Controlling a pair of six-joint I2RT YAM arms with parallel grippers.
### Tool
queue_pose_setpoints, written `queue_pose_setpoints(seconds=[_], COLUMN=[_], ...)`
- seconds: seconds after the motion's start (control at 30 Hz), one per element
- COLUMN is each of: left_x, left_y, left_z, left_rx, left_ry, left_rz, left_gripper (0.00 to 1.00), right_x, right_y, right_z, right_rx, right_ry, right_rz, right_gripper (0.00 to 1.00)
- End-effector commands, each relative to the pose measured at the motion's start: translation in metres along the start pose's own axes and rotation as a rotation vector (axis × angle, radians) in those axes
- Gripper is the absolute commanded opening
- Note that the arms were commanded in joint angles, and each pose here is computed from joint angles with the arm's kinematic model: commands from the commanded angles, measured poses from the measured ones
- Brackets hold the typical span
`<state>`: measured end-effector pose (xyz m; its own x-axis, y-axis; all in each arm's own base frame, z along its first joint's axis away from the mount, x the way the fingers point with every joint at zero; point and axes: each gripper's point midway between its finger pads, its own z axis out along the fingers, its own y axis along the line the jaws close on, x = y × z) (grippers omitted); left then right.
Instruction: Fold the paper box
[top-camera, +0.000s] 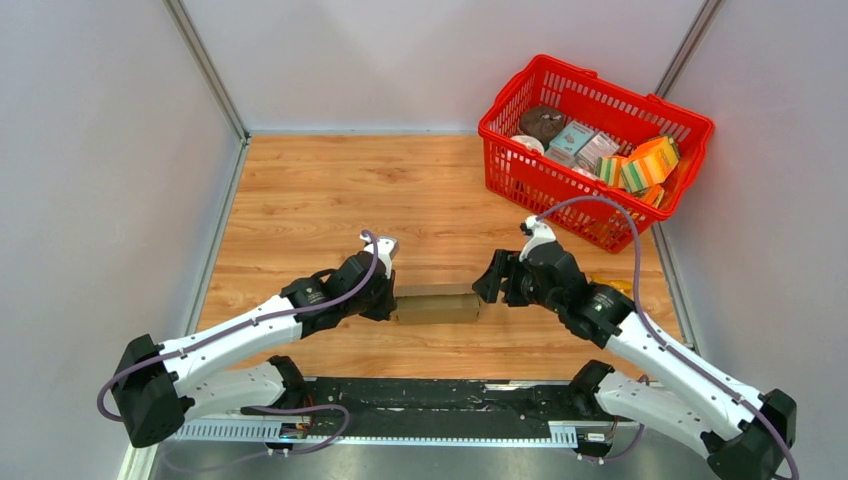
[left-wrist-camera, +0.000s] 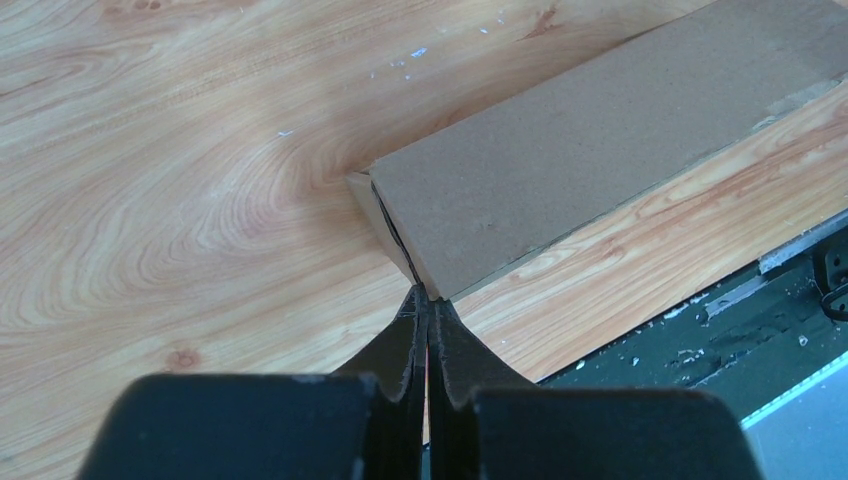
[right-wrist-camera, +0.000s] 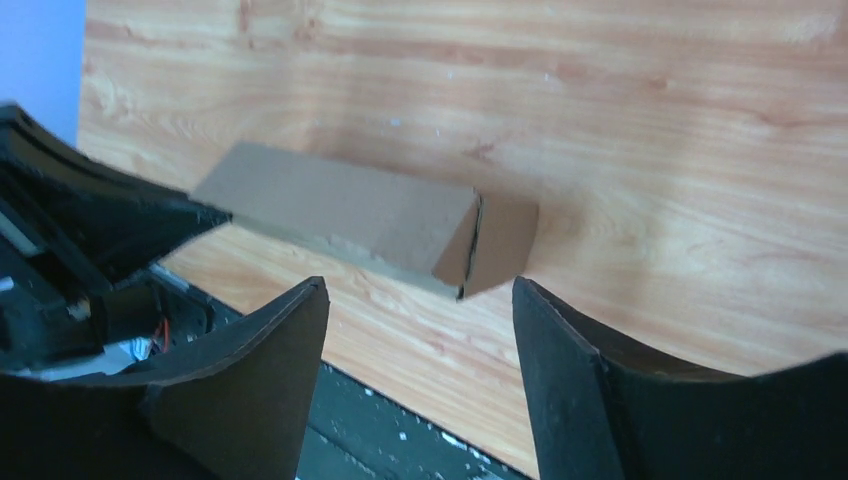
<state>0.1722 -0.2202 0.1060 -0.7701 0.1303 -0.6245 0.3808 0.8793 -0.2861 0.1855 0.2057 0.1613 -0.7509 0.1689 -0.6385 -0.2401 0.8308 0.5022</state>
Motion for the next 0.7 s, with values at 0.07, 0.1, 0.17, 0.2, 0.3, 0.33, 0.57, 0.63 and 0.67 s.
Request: queue_pose_setpoints(seconds=[0.07,0.1,0.17,0.2,0.3,0.33,0.57,0.63,0.67], left_x=[-0.006,-0.006,-0.006,-0.006,-0.006,-0.006,-0.012,-0.016,-0.019], left_y=[-0.002,-0.002,-0.002,-0.003,-0.002,-0.002,-0.006,-0.008,-0.008], left_z=[-0.002,-0.002,-0.001,-0.001,-0.001,-0.002,-0.007,-0.014,-0.023], left_rx=[0.005,0.004,0.006,0.007,0.005,0.004,0.021,0.039,0.047], left_ry=[-0.032,-0.034,-0.033,-0.033,-0.03,-0.031,-0.058,-0.072,-0.09], left_rz=[-0.015,-0.015,-0.014,-0.015,-0.013,-0.015,-0.028,-0.023,-0.022], left_gripper=[0.0,0.0,0.0,0.0,0.0,0.0,0.15,0.29,0.35], right_x=[-0.031,-0.032,-0.03,-0.029,-0.022,-0.02,0.009,0.017,0.017], right_y=[0.01,0.008,0.002,0.003,0.004,0.003,-0.011,-0.017,-0.018], right_z=[0.024,0.028,0.036,0.038,0.04,0.04,0.043,0.044,0.044], right_rx=[-0.02,-0.02,-0.017,-0.03,-0.058,-0.058,-0.075,-0.069,-0.072], right_ry=[-0.074,-0.088,-0.118,-0.124,-0.128,-0.128,-0.104,-0.094,-0.1], right_rz=[-0.036,-0.051,-0.063,-0.075,-0.077,-0.08,-0.083,-0.086,-0.089], right_gripper=[0.59,0.51,0.49,0.47,0.43,0.43,0.42,0.42,0.42])
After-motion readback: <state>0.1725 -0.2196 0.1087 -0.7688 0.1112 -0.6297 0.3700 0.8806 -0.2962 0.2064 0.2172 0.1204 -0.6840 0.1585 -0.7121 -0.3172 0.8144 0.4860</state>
